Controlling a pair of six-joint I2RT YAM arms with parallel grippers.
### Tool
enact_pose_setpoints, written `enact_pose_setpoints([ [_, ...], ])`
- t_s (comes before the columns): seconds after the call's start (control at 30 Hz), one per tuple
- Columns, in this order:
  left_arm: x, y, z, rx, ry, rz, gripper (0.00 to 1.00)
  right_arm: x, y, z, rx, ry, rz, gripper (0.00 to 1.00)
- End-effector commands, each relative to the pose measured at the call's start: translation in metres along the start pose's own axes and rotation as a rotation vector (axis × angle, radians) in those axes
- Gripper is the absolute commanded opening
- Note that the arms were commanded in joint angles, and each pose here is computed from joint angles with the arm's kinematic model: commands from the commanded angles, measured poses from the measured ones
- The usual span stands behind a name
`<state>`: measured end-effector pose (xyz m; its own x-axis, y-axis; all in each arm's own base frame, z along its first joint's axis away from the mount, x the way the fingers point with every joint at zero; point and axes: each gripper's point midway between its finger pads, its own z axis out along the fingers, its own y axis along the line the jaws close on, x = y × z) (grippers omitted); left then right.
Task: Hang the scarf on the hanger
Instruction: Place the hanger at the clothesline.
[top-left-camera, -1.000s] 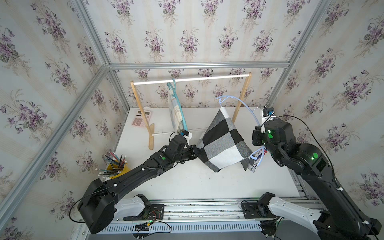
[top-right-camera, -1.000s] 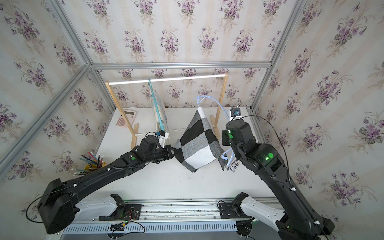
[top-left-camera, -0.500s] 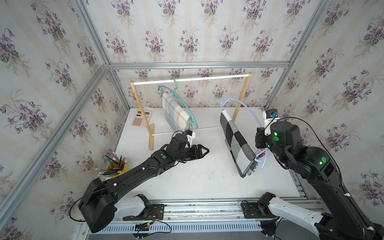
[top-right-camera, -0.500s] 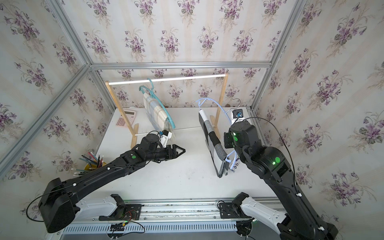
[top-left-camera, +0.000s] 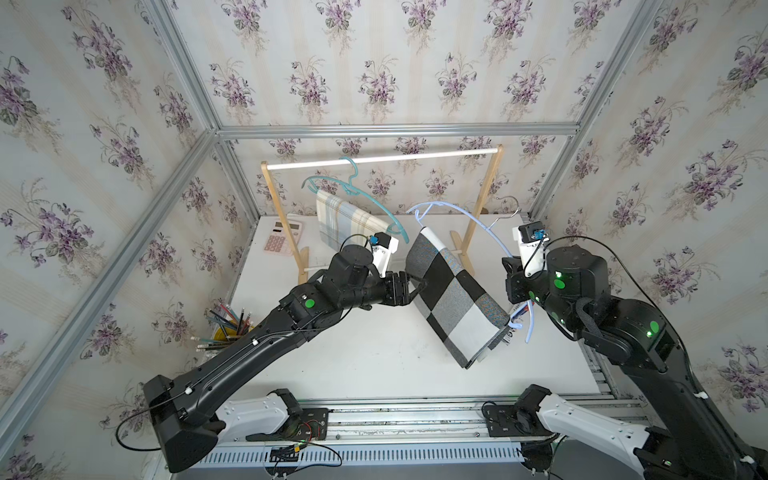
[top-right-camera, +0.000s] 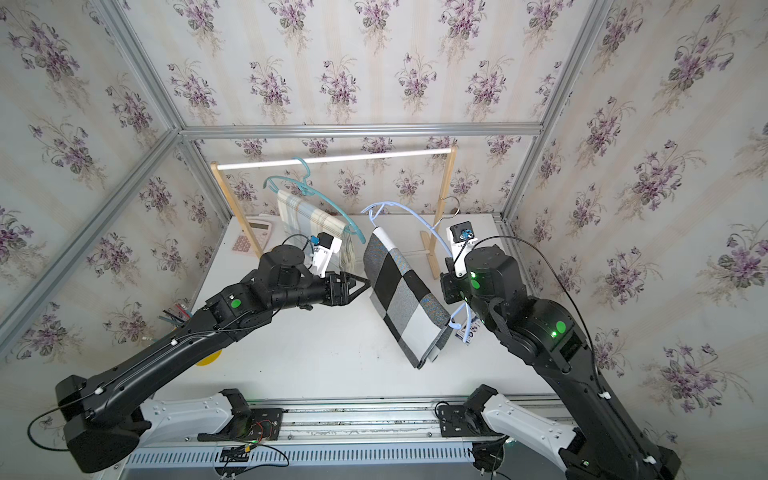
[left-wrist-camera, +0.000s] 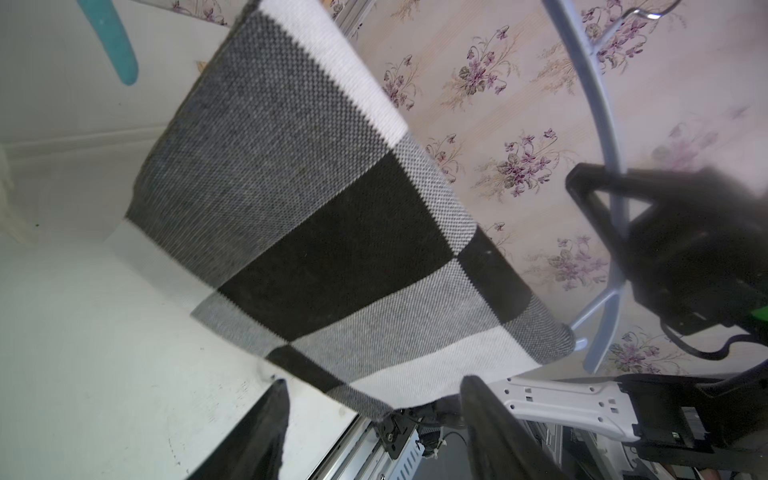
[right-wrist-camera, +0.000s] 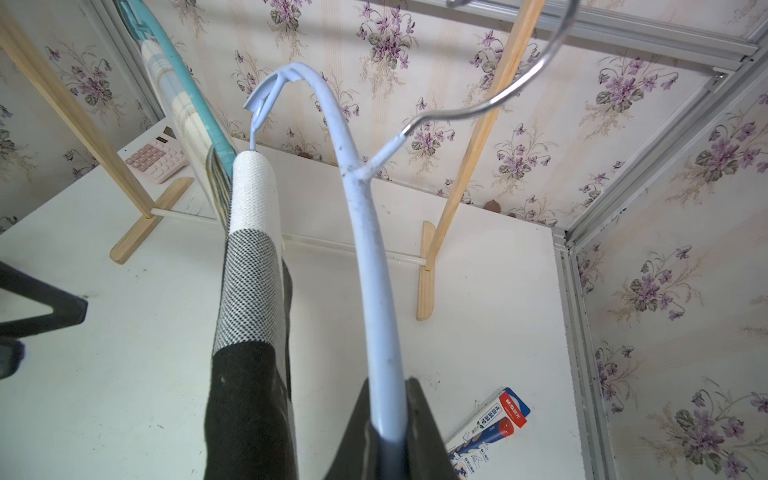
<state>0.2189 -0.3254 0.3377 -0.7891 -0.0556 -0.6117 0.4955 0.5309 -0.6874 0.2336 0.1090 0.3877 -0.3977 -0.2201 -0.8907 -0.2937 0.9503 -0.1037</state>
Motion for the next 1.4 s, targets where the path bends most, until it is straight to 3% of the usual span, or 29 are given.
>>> enact_pose_setpoints([
  [0.0,-0.016,-0.006,0.005,-0.039,-0.016,0.033,0.66,-0.036,0.001,-0.005,-0.004,-0.132,0.053,0.00],
  [0.13,-0.037,-0.003,0.023,-0.097,-0.049,-0.014,0.66,-0.036,0.003,-0.001,0.000,-0.126,0.047,0.00],
  [0.5,-0.062,0.014,0.098,-0.211,0.017,-0.064,0.62,-0.034,0.004,0.003,0.005,-0.122,0.053,0.00],
  [0.73,-0.078,0.044,0.111,-0.324,-0.008,-0.098,0.33,-0.033,0.000,-0.004,0.013,-0.130,0.058,0.00],
  [0.9,-0.084,0.052,0.108,-0.338,-0.016,-0.107,0.29,-0.030,-0.003,-0.006,0.020,-0.136,0.056,0.00],
  [1.0,-0.086,0.038,0.107,-0.275,0.000,-0.084,0.36,-0.030,-0.002,-0.005,0.018,-0.136,0.057,0.00],
  [1.17,-0.094,0.000,0.083,-0.174,0.012,-0.014,0.67,-0.032,-0.007,0.000,0.062,-0.134,0.076,0.00],
  [1.3,-0.093,-0.031,0.045,-0.129,0.015,0.070,0.78,-0.040,-0.012,0.007,0.119,-0.138,0.100,0.00],
  [1.37,-0.090,-0.037,0.024,-0.130,0.008,0.101,0.79,-0.046,-0.015,0.014,0.159,-0.139,0.105,0.00],
])
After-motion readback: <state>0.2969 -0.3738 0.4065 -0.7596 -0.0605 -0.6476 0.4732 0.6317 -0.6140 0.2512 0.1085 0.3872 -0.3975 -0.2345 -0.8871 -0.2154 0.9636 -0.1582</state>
